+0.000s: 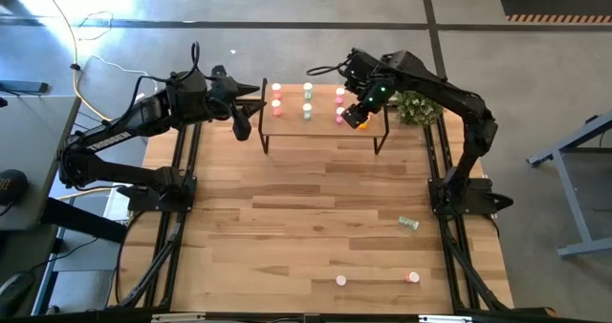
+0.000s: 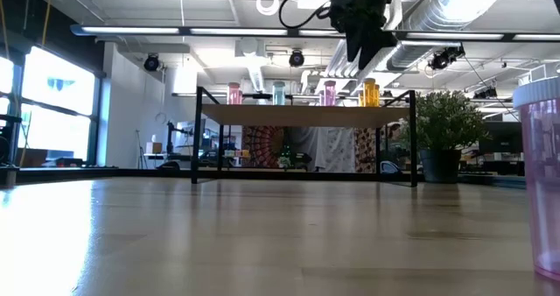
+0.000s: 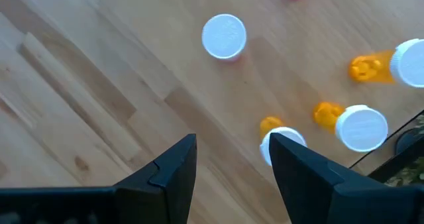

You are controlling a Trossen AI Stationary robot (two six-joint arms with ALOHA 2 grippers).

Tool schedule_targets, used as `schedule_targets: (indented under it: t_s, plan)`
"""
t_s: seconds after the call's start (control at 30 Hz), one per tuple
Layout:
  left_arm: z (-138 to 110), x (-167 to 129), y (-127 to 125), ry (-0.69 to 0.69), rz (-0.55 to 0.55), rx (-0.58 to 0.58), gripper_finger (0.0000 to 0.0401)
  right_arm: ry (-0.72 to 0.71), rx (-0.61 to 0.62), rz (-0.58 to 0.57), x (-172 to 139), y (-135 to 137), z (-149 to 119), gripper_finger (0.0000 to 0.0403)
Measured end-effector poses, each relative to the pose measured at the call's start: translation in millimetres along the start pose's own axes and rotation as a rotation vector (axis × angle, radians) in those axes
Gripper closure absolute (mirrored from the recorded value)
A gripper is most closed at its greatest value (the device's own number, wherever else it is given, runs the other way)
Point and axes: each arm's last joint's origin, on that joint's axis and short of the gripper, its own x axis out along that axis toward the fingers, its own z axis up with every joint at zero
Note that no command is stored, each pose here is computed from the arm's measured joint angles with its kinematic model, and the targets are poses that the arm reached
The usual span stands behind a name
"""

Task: Pick and place medicine bottles onto shelf by color
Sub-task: Adjust the yellow pill bottles on the shelf

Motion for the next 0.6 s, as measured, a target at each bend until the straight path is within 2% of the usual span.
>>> schedule_targets:
  t_s: [0.27, 0.6]
  plan:
    - [0.0, 0.0, 0.0, 0.000, -0.001, 0.000, 0.0197, 0.042, -0.074, -0.002, 15.1, 0.0, 6.6, 0.0222]
    - [0.0, 0.0, 0.0, 0.000, -0.001, 0.000, 0.0197, 0.072, -0.091, -0.016, 24.8, -0.9, 9.9, 0.0222]
